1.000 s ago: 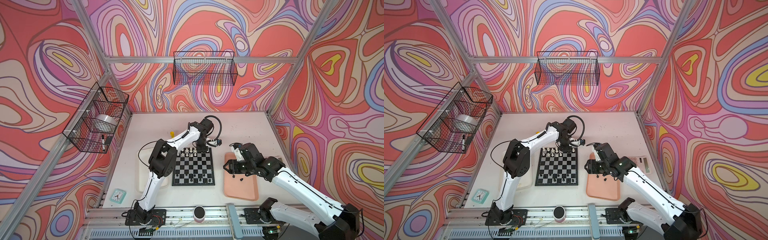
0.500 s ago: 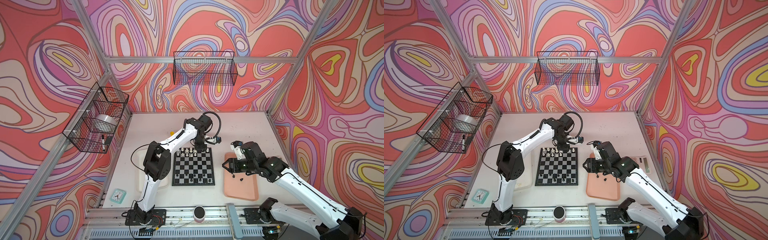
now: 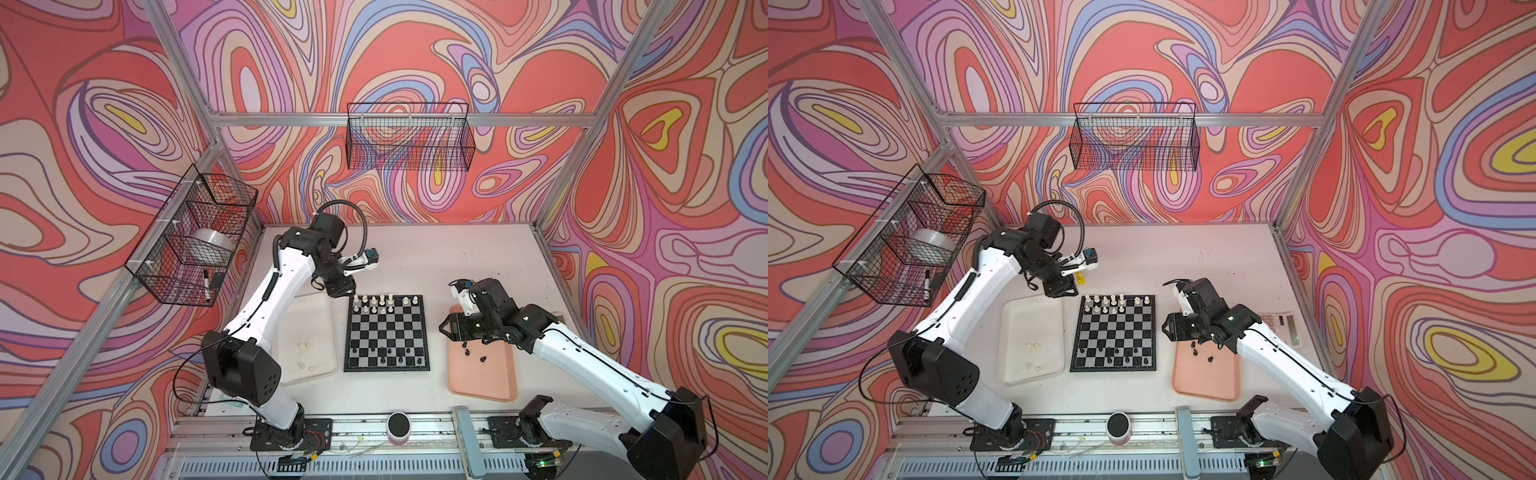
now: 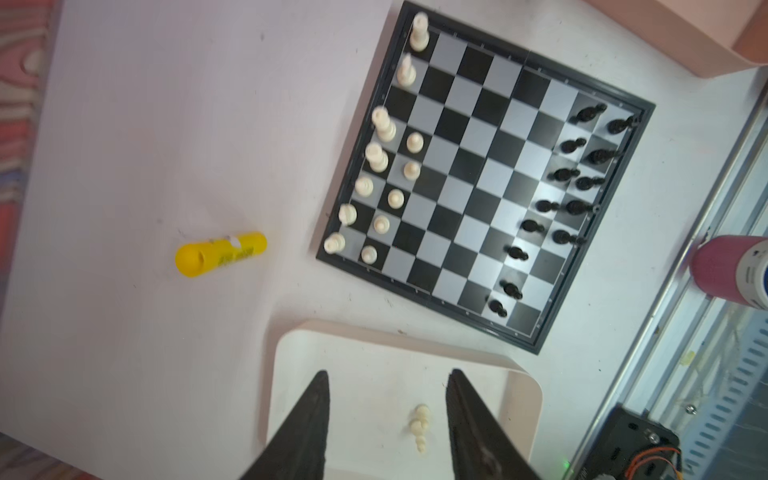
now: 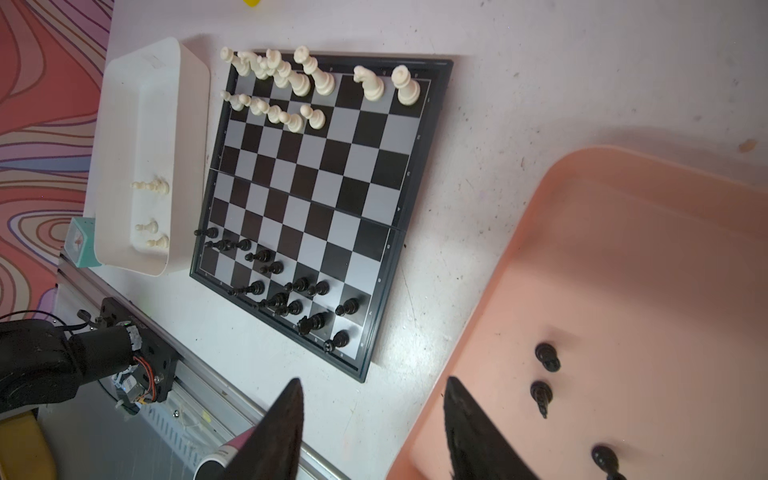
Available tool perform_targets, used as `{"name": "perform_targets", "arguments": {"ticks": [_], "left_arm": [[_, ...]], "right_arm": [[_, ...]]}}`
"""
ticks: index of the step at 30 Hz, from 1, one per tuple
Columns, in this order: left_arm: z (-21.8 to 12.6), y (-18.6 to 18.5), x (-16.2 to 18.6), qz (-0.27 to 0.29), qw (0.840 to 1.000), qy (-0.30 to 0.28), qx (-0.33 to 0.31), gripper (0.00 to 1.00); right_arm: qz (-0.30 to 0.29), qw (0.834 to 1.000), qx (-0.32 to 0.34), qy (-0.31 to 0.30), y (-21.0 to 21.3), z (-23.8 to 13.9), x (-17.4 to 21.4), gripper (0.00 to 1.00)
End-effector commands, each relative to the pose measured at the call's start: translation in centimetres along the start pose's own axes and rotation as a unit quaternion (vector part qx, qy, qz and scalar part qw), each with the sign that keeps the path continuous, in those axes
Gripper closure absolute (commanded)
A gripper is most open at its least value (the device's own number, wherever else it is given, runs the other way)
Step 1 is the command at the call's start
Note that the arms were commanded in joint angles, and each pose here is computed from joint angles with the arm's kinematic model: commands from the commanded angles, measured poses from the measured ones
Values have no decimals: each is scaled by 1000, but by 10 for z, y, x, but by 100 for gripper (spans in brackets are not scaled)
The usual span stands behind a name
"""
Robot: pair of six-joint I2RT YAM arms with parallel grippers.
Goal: Set up the chess pieces on the board
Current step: 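Raise the left gripper off the board and move it back over the white tray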
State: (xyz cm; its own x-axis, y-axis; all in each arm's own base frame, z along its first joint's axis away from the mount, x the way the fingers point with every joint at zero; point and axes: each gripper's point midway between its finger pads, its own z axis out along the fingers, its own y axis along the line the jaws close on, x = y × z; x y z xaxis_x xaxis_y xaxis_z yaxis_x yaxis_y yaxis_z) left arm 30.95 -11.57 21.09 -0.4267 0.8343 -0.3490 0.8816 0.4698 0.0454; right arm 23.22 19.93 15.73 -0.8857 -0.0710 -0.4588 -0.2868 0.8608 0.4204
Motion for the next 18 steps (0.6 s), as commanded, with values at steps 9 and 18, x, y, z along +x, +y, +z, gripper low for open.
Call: {"name": "perform_targets", "arguments": {"ticks": [9,18], "left_arm": [[15,-25,99,-114,993,22,18,53],[31,-27,126,-115,992,49,4,55]], "right_arm": [[-26,999,-28,-17,20,18,-29,44],[-25,999,-34,-12,22,26,-31,45]]}}
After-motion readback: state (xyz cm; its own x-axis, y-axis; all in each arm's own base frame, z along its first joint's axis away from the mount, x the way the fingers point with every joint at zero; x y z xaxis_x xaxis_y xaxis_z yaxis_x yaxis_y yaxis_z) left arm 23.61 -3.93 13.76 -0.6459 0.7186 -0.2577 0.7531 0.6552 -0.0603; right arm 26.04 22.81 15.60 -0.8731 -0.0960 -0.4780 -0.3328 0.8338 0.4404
